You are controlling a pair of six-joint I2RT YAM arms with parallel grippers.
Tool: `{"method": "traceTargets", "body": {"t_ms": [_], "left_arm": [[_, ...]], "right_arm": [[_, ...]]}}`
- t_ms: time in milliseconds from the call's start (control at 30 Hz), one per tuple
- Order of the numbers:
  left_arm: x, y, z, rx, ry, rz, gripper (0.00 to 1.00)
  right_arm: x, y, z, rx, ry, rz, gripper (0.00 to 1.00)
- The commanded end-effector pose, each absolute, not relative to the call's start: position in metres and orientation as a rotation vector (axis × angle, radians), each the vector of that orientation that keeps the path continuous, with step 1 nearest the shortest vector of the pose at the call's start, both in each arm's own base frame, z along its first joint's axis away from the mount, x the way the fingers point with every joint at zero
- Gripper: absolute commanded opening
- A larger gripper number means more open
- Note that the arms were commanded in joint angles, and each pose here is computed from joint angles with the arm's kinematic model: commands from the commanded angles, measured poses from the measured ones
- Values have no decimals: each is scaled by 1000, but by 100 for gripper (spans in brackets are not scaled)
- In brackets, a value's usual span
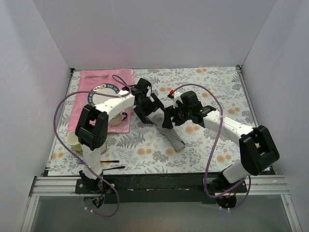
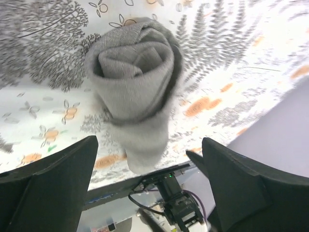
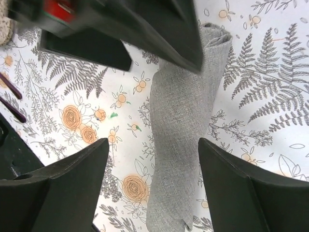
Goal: Fold the napkin, place the utensils inside, and roll it up
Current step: Roll the napkin with the utensil
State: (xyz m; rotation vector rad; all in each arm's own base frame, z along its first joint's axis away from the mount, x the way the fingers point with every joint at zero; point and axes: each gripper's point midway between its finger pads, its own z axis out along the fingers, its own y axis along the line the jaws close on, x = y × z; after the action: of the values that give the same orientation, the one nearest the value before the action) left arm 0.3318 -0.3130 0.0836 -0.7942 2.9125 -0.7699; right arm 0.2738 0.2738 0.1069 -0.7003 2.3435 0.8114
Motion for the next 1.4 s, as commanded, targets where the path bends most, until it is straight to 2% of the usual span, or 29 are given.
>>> {"method": "traceTargets", "body": {"t_ms": [0, 167, 233, 533, 733, 967, 1367], "left_arm": [[335, -293, 156, -763, 2769, -933, 90], [312, -280, 176, -764, 2769, -988, 91], [308, -273, 198, -755, 2696, -1042, 90], [299, -250, 218, -782, 2623, -1101, 89], [296, -247, 225, -786, 2601, -1145, 88], [294, -246, 225, -789, 2598, -1154, 88], [295, -248, 228, -807, 2587, -1197, 88]], "right_arm": [[279, 270, 136, -670, 2296, 814, 83], [284, 265, 135, -669, 2297, 821, 87], [292, 257, 130, -642, 2331, 829, 88], [313, 268, 115, -739, 2376, 943, 87], [306, 271, 91, -802, 2426, 1068, 83], [296, 266, 63, -867, 2487, 1076, 81], [283, 276, 46, -893, 2516, 1129, 78]]}}
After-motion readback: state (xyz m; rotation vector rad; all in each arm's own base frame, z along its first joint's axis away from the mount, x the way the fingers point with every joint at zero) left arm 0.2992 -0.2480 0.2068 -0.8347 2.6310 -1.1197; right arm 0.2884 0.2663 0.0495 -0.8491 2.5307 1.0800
